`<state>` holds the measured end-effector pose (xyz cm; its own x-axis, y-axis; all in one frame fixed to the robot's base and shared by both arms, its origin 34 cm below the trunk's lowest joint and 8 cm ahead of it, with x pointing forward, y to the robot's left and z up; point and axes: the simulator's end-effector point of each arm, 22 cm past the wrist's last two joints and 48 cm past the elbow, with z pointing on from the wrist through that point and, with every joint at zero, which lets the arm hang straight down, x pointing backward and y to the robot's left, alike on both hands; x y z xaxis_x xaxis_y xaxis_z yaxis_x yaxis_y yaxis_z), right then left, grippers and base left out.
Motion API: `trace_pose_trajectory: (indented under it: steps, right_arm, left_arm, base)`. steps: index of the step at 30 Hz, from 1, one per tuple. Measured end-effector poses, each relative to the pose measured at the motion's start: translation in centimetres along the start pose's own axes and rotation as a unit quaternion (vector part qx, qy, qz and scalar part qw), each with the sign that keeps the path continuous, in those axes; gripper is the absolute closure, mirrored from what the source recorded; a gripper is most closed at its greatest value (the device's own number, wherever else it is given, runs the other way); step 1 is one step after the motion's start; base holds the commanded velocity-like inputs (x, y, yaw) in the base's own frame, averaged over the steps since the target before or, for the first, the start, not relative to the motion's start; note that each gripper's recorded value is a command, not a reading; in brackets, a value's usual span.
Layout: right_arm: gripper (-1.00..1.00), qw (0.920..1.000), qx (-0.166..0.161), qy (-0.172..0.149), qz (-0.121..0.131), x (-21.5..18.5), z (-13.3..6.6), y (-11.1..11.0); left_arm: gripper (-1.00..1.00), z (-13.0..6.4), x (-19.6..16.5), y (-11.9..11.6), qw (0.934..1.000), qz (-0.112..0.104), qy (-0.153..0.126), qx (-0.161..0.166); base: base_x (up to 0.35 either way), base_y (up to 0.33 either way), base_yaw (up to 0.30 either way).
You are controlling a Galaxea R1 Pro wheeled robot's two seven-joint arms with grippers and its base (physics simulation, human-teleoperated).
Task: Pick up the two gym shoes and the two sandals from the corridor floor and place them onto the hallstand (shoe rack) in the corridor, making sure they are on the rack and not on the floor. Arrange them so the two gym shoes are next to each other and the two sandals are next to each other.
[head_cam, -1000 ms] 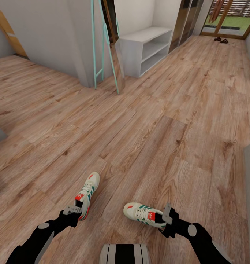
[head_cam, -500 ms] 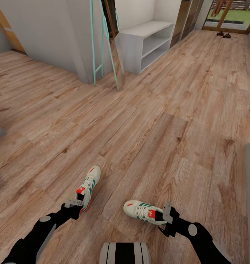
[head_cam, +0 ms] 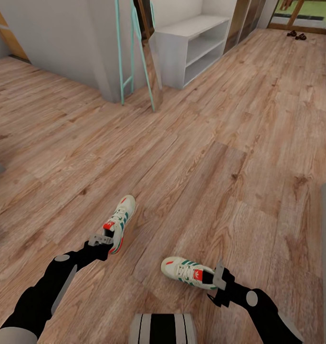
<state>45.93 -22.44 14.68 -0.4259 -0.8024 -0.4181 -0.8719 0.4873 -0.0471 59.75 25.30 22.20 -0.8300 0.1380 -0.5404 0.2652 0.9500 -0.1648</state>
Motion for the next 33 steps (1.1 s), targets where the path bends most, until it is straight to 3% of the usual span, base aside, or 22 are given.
trace_pose_trajectory:
  steps: [8,24,33]
  right_arm:
    - [-1.00,0.9994,0.024,0.004,0.025,1.2,-0.7,-1.8]
    - [-1.00,0.9993,0.030,0.001,0.022,0.8,-0.7,-2.4]
    - [-1.00,0.9994,0.016,0.011,0.027,2.0,0.4,-1.2]
  left_arm:
    - [1.00,0.0,0.2,-0.1,1.0000,0.000,0.002,0.001]
    - [1.00,0.3,1.1,-0.1,1.0000,-0.002,0.010,0.001]
    - [1.00,1.5,3.2,0.0,0.9995,-0.007,0.029,0.004]
  base:
    - [0.000,0.000,0.000]
    - [0.000,0.000,0.000]
    - [0.000,0.000,0.000]
